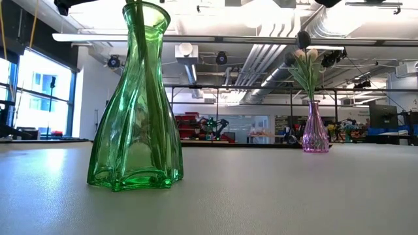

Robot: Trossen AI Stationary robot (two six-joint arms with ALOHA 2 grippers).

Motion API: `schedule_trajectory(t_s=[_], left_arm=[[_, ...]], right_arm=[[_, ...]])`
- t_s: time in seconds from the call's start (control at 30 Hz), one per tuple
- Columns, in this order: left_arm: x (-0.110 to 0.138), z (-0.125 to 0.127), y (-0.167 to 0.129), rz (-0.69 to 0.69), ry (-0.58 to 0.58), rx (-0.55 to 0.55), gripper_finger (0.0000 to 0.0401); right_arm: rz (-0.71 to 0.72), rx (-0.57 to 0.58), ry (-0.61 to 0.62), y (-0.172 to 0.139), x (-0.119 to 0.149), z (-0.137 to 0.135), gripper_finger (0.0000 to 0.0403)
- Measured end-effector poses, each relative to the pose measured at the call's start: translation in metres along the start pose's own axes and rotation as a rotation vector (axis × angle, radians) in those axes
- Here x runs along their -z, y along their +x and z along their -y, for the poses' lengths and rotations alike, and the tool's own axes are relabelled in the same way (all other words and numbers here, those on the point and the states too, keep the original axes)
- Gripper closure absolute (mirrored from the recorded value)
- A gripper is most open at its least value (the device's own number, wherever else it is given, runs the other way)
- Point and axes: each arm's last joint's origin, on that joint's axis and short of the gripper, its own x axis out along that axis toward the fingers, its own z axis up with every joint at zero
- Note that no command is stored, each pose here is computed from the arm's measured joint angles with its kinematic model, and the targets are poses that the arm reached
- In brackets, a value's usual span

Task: Sort flowers into vase by color
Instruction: Put the red flower into the green vase

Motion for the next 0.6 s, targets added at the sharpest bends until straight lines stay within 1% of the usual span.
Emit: schedule_trajectory(t_s=[0.2, 0.3, 0.43, 0.6], left_arm=[[0.0, 0.0, 0.0, 0.0, 0.0, 0.0, 0.0238], [0.0, 0.0, 0.0, 0.0, 0.0, 0.0, 0.0238], [0.0, 0.0, 0.0, -0.001, 0.001, 0.0, 0.0238], [0.0, 0.0, 0.0, -0.001, 0.0, 0.0, 0.0238]], right_arm=[[-0.047, 0.015, -0.017, 0.0, 0.005, 0.001, 0.0403], [-0.041, 0.015, -0.019, 0.0, 0.008, 0.002, 0.0403], [-0.01, 0.011, -0.01, 0.001, 0.017, 0.005, 0.0403], [-0.015, 0.013, 0.03, 0.0, 0.033, 0.009, 0.0403]])
